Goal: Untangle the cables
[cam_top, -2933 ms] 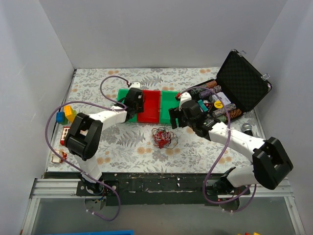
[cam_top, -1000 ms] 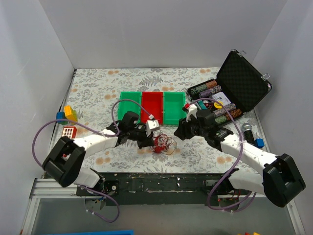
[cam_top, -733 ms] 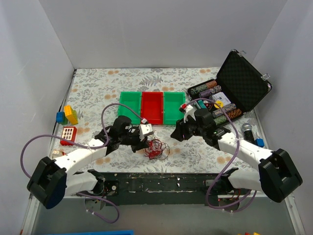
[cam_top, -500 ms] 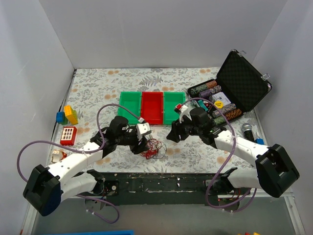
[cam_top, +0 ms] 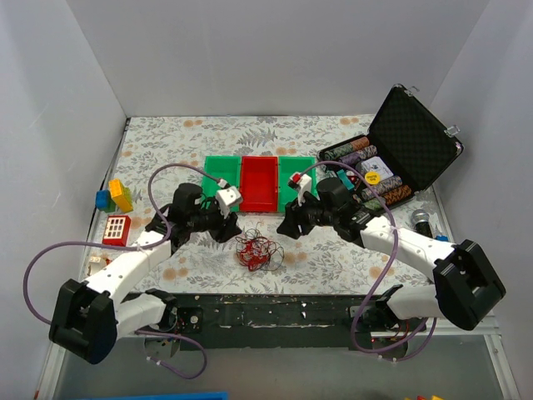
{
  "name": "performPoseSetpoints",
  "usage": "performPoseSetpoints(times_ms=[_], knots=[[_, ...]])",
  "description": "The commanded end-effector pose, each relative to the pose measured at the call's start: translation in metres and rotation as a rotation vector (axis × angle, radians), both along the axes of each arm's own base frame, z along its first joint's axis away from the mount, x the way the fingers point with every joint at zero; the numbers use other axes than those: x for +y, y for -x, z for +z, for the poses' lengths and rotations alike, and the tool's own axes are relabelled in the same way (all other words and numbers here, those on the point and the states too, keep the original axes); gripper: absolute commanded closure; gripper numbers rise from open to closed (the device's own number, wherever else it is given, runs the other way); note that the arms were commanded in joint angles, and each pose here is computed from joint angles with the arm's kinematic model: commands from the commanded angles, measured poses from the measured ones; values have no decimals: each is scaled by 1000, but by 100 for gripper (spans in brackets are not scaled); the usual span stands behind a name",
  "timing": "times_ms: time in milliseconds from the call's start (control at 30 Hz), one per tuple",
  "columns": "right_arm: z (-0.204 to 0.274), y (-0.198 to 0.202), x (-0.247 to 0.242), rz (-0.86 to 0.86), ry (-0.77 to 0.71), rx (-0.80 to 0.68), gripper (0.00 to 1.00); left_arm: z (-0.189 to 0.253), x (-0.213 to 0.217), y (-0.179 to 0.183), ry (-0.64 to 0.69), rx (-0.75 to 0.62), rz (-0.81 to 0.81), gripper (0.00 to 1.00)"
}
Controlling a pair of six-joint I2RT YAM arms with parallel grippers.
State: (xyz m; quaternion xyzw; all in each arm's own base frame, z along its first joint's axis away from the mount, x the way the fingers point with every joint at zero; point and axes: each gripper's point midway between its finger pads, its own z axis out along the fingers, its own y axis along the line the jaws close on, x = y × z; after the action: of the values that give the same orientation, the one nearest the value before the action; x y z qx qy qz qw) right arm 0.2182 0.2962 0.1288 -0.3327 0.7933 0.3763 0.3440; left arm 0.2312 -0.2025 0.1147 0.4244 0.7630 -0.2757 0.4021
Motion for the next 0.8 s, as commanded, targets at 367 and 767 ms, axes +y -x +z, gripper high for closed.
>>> performPoseSetpoints(times_ms=[367, 767], knots=[[16, 5, 10, 79, -14, -39, 47, -13, -22, 21, 6, 44, -426, 66], [15, 9, 8, 85, -20, -44, 49, -14, -29, 7, 8, 9, -447, 100]])
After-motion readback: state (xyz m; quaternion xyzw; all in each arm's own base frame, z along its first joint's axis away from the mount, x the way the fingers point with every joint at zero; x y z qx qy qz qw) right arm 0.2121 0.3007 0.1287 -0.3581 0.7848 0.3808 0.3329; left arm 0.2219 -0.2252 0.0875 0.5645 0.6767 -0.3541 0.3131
